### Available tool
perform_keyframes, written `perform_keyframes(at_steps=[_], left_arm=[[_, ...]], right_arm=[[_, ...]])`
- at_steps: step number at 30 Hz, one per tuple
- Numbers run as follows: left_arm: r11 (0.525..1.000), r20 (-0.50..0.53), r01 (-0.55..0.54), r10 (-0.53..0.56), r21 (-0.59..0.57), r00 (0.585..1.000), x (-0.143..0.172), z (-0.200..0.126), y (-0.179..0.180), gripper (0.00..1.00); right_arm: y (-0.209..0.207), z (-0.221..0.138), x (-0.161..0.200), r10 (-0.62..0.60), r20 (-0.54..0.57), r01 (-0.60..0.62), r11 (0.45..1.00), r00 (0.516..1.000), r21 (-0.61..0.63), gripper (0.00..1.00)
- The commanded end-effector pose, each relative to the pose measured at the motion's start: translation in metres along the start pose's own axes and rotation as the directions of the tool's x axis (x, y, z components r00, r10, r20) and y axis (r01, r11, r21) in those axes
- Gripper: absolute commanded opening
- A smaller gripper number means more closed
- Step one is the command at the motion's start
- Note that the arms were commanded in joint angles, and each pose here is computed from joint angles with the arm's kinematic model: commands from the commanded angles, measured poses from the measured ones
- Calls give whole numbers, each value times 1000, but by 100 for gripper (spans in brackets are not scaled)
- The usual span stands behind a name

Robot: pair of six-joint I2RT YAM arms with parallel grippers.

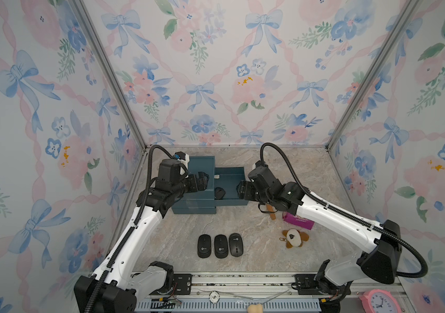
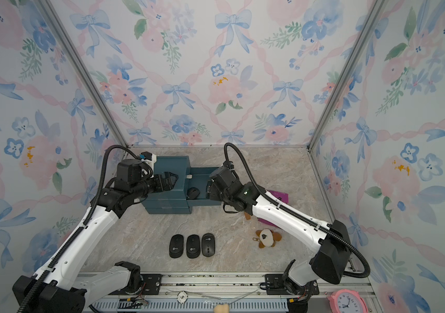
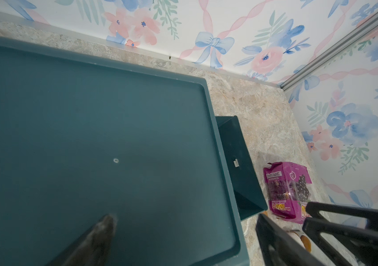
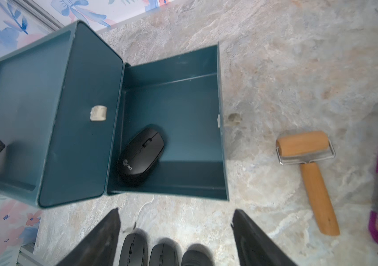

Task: Take the mice out of the drawer
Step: Place the mouse at the center of the board, then move the mouse to the drawer.

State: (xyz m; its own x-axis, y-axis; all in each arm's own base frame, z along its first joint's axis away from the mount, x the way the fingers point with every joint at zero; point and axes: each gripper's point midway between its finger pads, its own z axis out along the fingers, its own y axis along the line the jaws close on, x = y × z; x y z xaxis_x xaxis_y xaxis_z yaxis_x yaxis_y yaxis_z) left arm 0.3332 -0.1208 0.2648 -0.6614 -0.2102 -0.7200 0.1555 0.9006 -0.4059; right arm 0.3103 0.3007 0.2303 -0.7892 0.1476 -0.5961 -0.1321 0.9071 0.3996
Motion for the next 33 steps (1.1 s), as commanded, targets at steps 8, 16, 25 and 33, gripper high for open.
perform_keyframes(at_steps=[8,16,25,33], left_arm=[[998,34,-56,55,21,998,-42,24,-15,98],[999,-29,-37,37,8,999,-40,60,-9,98],[999,-36,-36,35,-13,999,-38,67,-2,98],[999,-33,-34,34,-11,999,-41,67,-1,98]], right_arm=[[56,67,0,-236,-179,192,954,955,-232,77],[38,108,20,-252,-330,202,963,910,-178,75],[35,126,31,-240,-343,181,964,908,-195,77],[20,134,41,-321,-333,254,940,887,-229,78]])
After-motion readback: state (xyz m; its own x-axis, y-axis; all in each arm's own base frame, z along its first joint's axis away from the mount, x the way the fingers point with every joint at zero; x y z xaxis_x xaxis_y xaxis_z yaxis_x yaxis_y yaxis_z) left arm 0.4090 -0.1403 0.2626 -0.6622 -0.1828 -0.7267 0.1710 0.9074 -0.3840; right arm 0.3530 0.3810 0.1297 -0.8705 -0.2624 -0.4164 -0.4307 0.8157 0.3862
